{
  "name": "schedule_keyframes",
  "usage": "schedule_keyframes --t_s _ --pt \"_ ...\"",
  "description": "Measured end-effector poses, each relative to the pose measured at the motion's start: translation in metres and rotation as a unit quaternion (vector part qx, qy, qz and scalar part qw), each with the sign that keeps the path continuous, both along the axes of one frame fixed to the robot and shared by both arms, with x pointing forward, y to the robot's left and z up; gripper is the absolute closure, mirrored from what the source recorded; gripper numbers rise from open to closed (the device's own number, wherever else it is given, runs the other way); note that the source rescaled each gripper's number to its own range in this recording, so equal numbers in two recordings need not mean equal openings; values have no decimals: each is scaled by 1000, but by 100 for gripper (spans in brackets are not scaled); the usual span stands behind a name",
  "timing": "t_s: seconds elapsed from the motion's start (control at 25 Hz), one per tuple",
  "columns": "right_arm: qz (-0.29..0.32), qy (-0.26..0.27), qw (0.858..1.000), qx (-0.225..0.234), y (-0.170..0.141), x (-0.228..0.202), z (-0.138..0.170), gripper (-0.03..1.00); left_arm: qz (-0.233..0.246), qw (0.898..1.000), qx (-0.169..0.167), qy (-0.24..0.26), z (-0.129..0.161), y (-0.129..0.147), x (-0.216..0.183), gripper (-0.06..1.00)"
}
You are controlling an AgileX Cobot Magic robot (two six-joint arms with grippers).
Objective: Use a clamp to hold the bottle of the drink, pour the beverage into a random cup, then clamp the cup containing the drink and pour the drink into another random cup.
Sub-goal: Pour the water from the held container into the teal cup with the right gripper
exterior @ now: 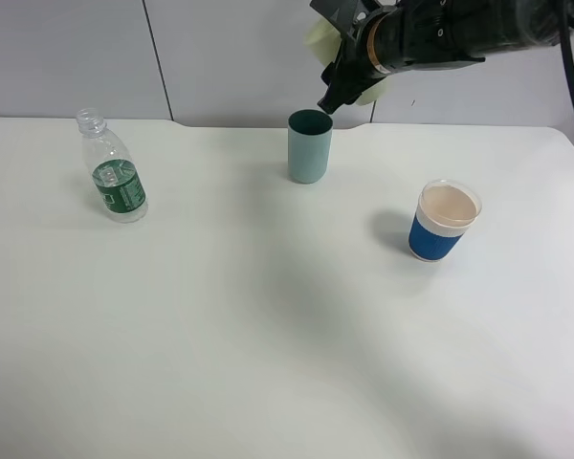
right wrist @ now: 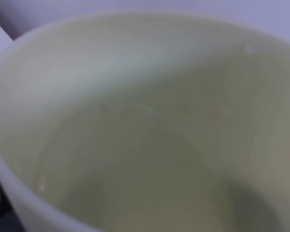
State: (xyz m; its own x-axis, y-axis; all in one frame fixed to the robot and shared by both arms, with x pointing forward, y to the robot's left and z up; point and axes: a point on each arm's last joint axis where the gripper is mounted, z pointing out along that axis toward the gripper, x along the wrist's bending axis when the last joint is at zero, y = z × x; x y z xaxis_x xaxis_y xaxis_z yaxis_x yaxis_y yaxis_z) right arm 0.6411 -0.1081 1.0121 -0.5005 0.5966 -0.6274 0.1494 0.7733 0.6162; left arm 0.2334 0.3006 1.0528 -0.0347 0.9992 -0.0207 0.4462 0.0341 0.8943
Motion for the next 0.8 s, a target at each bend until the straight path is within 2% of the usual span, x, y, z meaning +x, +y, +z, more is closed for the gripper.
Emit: schedule_keyframes --t_s 0.8 --pt "14 -33 992 -119 -7 4 0 96 0 1000 0 0 0 0 0 7"
